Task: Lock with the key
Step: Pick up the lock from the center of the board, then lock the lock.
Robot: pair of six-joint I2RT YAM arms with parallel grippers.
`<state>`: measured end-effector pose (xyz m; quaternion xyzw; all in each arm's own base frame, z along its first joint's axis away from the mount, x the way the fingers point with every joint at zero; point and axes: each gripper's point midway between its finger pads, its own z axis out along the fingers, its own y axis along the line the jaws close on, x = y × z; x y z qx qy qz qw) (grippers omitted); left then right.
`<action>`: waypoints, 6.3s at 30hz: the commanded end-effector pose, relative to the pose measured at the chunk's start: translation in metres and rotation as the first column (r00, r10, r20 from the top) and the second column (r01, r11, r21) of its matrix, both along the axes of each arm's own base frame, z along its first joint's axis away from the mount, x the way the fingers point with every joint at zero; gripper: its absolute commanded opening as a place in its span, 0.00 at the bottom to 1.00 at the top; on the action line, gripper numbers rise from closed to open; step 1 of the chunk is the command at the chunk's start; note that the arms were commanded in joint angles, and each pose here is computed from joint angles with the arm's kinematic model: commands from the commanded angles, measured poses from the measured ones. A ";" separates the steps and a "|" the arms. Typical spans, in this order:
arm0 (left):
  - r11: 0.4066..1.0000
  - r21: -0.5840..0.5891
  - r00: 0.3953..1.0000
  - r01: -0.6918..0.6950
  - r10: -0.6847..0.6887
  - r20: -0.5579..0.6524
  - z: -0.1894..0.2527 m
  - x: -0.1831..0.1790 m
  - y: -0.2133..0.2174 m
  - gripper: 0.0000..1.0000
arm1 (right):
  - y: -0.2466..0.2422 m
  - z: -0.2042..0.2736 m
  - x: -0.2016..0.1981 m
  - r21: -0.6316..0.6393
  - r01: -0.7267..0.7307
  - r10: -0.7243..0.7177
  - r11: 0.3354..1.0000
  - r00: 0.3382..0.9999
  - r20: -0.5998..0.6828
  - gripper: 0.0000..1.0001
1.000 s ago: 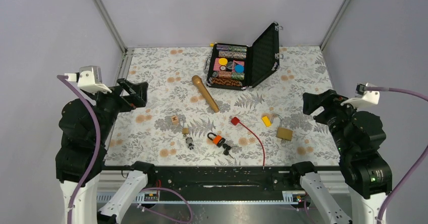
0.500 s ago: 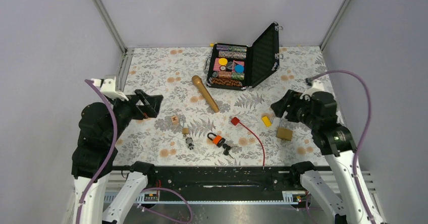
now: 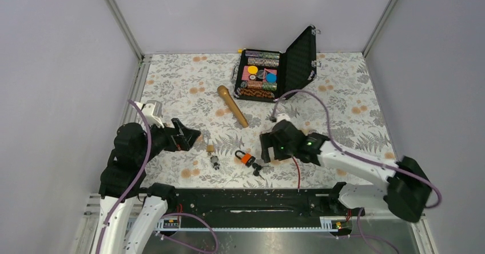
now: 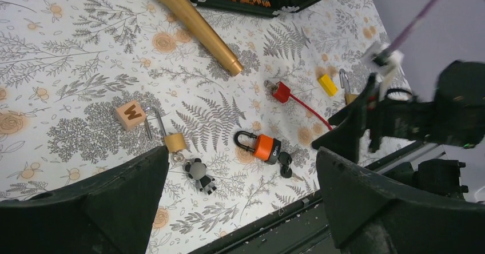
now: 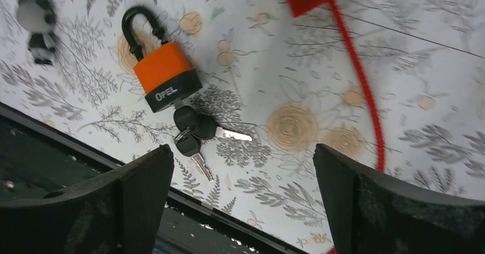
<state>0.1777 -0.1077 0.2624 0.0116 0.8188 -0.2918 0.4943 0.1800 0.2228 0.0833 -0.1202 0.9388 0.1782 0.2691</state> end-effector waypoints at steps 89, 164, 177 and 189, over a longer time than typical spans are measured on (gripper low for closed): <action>0.978 -0.178 0.959 0.105 -0.053 0.277 0.027 0.027 -0.118 0.60 | 0.143 0.212 0.023 0.768 0.605 -0.257 0.211 0.792 -0.553 0.34; 0.572 -0.141 0.569 0.808 -0.695 0.439 0.175 -0.107 -0.156 0.13 | 0.059 0.336 -0.084 0.509 -0.830 0.299 0.229 0.557 0.774 0.00; 0.618 -0.146 0.604 0.773 -0.644 0.469 0.176 -0.099 -0.151 0.82 | 0.054 0.362 -0.078 0.601 -0.767 0.206 0.224 0.640 0.740 0.00; 0.633 -0.085 0.587 0.769 -0.647 0.487 0.174 -0.089 -0.158 0.58 | 0.060 0.356 -0.080 0.632 -0.741 0.290 0.226 0.671 0.683 0.00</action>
